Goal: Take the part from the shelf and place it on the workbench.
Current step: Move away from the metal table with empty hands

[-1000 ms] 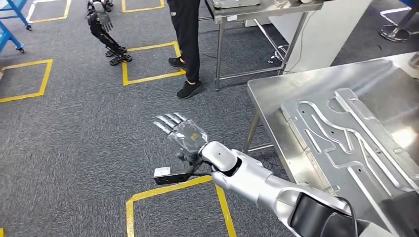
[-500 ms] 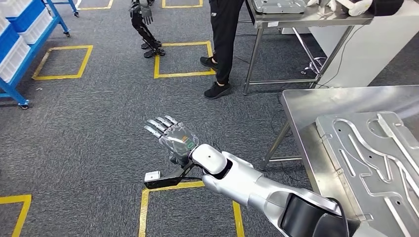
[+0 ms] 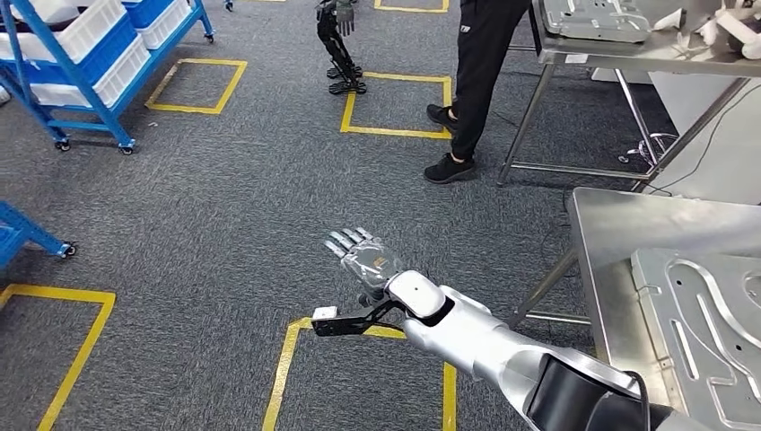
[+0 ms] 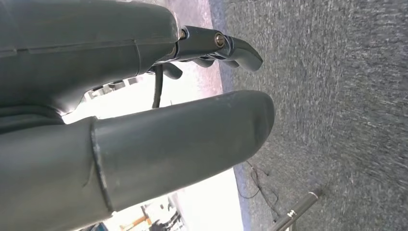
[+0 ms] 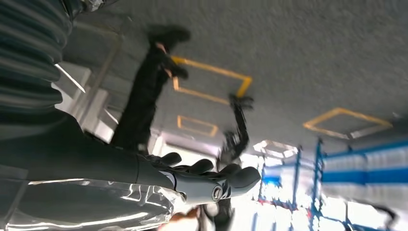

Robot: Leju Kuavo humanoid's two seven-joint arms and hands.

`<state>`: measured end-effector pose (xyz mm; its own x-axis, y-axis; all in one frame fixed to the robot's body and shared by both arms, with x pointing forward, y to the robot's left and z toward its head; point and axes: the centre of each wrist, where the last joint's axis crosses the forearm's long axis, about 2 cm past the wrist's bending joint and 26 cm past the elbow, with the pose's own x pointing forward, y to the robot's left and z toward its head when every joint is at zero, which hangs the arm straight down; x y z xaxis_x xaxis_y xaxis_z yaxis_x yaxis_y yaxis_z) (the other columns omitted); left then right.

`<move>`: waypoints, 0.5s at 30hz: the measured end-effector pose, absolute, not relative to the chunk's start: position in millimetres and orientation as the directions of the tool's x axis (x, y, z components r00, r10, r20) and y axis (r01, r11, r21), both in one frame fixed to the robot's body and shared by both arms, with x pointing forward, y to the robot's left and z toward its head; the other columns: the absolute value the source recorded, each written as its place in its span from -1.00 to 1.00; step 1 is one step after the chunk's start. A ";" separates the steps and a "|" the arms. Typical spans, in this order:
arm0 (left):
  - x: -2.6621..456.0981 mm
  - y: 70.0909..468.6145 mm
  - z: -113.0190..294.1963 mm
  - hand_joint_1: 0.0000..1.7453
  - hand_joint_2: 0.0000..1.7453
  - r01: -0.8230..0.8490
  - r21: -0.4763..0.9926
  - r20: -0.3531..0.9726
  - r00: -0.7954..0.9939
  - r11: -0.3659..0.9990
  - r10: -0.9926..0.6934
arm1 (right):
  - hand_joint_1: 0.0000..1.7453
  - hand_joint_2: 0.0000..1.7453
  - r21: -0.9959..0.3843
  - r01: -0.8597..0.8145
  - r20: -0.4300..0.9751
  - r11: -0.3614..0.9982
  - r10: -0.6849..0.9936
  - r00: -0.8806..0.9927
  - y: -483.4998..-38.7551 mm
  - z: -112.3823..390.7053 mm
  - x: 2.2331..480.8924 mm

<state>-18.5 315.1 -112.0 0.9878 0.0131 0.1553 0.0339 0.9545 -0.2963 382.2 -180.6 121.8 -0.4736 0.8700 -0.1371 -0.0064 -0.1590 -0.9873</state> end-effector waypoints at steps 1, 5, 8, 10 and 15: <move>-18.1 314.8 -112.0 -1.00 -1.00 0.032 -0.297 0.156 0.988 0.954 0.015 | -1.00 1.00 -0.987 -0.034 -0.125 -0.158 0.882 -0.455 -187.1 114.9 381.5; -21.1 312.8 -112.1 -1.00 -1.00 0.028 -0.299 0.142 0.990 0.954 0.016 | -1.00 1.00 -0.981 -0.130 -0.085 -0.145 0.919 -0.384 -207.2 91.6 375.6; -18.7 312.1 -112.1 -1.00 -1.00 0.030 -0.299 0.144 0.989 0.954 0.014 | -1.00 1.00 -0.972 -0.193 -0.066 -0.133 0.944 -0.323 -221.8 76.7 370.2; -17.2 312.1 -112.1 -1.00 -1.00 0.031 -0.300 0.149 0.989 0.953 0.014 | -1.00 1.00 -0.961 -0.248 -0.054 -0.125 0.960 -0.274 -234.4 61.7 361.2; -20.9 310.4 -112.1 -1.00 -1.00 0.026 -0.303 0.141 0.990 0.953 0.018 | -1.00 1.00 -0.929 -0.357 -0.037 -0.093 0.986 -0.160 -266.9 34.2 341.8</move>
<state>-20.9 310.4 -112.1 0.9899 0.0179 0.1409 0.0260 0.9526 -0.3032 341.8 -266.9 34.2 -0.1599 0.9865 -0.0369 -0.3574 -0.0926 -0.9293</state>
